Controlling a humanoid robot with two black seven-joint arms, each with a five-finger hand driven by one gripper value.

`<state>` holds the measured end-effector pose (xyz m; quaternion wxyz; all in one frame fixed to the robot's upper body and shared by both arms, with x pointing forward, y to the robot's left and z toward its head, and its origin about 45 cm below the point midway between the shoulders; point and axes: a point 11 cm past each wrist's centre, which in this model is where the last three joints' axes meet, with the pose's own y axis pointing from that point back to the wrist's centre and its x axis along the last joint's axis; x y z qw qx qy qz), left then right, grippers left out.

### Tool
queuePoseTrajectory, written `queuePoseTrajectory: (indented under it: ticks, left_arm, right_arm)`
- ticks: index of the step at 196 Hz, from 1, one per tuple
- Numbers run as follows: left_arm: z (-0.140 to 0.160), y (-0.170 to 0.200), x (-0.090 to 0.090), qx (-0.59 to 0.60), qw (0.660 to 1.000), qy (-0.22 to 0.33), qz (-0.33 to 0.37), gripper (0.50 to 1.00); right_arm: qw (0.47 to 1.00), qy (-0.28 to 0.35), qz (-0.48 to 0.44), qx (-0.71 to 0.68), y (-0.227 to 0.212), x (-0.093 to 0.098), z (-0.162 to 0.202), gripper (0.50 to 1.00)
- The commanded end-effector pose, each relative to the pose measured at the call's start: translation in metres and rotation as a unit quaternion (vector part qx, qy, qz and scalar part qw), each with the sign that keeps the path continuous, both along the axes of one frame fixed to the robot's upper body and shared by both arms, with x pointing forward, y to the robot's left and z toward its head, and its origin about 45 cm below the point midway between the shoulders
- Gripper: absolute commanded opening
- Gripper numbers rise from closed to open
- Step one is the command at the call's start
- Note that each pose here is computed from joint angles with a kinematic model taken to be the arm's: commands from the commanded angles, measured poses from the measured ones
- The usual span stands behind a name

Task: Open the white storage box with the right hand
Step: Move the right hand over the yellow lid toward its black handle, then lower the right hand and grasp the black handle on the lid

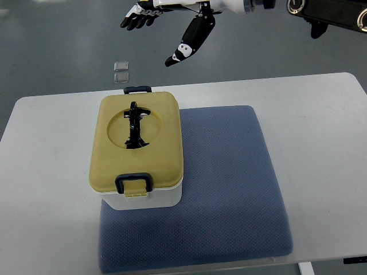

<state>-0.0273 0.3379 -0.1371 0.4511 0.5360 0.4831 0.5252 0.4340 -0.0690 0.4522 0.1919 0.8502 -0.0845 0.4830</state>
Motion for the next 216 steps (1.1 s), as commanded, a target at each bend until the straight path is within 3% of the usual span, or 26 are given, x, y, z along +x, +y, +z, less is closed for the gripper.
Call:
queuePoseTrajectory:
  ticks: [1, 42, 90, 188, 216]
  left_arm:
    - [0.000, 0.000, 0.000, 0.000, 1.000, 0.000, 0.000, 1.000]
    - [0.000, 0.000, 0.000, 0.000, 1.000, 0.000, 0.000, 1.000]
    - [0.000, 0.000, 0.000, 0.000, 1.000, 0.000, 0.000, 1.000]
    - [0.000, 0.000, 0.000, 0.000, 1.000, 0.000, 0.000, 1.000]
    - [0.000, 0.000, 0.000, 0.000, 1.000, 0.001, 0.000, 1.000]
  right_arm:
    - [0.999, -0.029, 0.029, -0.017, 0.018, -0.007, -0.006, 0.848]
    - [0.991, -0.068, 0.103, -0.049, 0.065, -0.031, -0.026, 0.848]
    - [0.965, -0.168, 0.159, -0.120, 0.075, -0.039, -0.049, 0.846]
    - [0.947, -0.206, 0.178, -0.172, 0.060, -0.035, -0.081, 0.829]
    - [0.944, -0.216, 0.180, -0.175, 0.057, -0.034, -0.085, 0.791]
